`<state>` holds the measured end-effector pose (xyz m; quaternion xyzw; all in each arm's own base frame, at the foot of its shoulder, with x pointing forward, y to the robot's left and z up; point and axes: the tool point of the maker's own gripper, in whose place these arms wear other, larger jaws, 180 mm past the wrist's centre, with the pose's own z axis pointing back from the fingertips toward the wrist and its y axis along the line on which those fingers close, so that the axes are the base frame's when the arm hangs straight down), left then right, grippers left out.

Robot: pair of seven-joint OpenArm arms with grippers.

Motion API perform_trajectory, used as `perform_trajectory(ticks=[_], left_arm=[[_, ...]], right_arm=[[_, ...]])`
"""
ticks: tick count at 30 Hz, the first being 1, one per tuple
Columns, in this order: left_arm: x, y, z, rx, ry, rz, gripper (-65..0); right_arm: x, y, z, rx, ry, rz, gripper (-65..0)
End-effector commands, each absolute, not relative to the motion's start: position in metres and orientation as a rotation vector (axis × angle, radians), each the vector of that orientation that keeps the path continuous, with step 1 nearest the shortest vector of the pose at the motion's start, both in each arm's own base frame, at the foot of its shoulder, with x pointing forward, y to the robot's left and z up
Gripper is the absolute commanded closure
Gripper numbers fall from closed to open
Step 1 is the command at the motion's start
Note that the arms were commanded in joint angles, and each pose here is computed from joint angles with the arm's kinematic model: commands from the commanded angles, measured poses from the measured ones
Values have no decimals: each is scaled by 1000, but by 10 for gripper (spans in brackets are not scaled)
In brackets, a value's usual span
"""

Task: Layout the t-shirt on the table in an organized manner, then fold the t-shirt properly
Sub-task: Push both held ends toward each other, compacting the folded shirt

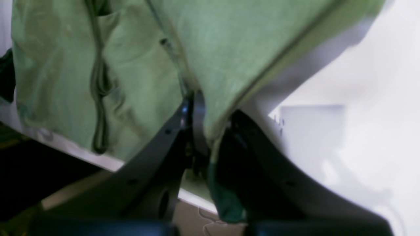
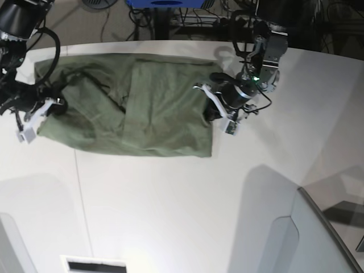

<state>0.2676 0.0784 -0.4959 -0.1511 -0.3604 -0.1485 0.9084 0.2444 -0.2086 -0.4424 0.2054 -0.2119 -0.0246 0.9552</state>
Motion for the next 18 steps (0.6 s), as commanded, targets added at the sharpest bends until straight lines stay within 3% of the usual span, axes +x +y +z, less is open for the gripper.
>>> perform_trajectory(ticks=[1, 18], left_arm=[[245, 69, -512, -308, -637, -353, 0], [264, 45, -499, -345, -684, -352, 0]], right_arm=[[260, -204, -425, 422, -488, -15, -14], [264, -83, -388, 529, -475, -39, -14]])
